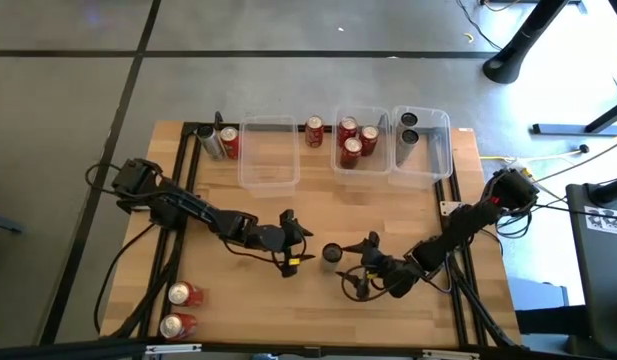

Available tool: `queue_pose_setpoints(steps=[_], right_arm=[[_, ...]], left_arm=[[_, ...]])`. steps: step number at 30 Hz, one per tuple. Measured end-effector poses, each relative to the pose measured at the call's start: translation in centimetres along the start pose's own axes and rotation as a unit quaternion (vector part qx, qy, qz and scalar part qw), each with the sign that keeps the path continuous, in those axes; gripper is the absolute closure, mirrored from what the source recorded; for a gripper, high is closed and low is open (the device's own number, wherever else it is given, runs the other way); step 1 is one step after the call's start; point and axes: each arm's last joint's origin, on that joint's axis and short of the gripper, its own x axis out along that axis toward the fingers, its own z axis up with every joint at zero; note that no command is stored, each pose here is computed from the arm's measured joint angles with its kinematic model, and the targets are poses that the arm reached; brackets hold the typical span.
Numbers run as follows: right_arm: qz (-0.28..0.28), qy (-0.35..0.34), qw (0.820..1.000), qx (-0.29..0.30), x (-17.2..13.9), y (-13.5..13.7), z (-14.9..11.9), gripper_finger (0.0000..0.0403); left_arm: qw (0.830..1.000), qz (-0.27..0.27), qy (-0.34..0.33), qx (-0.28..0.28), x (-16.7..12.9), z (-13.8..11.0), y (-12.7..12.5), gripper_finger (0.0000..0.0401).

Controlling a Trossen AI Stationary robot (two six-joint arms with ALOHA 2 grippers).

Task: Sort soda cans
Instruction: Put the bottom white and yellow soda can into the right transparent bin

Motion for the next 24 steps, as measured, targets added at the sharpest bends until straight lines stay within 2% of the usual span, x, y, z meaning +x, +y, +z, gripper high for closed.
queue_pose_setpoints(steps=[3,5,13,16,24], right_arm=[[-0.016,-0.010,1.000,0.002,0.0,-0.1,0.1,0.0019],[-0.023,-0.013,1.000,0.003,0.2,-0.3,0.2,0.0008],[-0.018,-0.036,0.999,0.007,2.3,-0.7,0.2,0.0033],[0.009,-0.043,0.999,-0.007,2.9,-0.4,0.0,0.0035],[0.001,-0.062,0.998,-0.010,3.7,-0.6,0.1,0.0036]], left_arm=[[1.000,0.001,0.000,0.000,0.0,0.0,0.1,0.0103],[1.000,0.002,-0.001,0.000,0.1,0.1,0.1,0.0103],[1.000,-0.005,-0.030,0.004,1.3,-0.2,0.1,0.0103],[1.000,-0.010,-0.027,0.003,2.0,-0.7,0.1,0.0103],[1.000,-0.016,-0.022,0.004,2.8,-1.5,0.0,0.0103]])
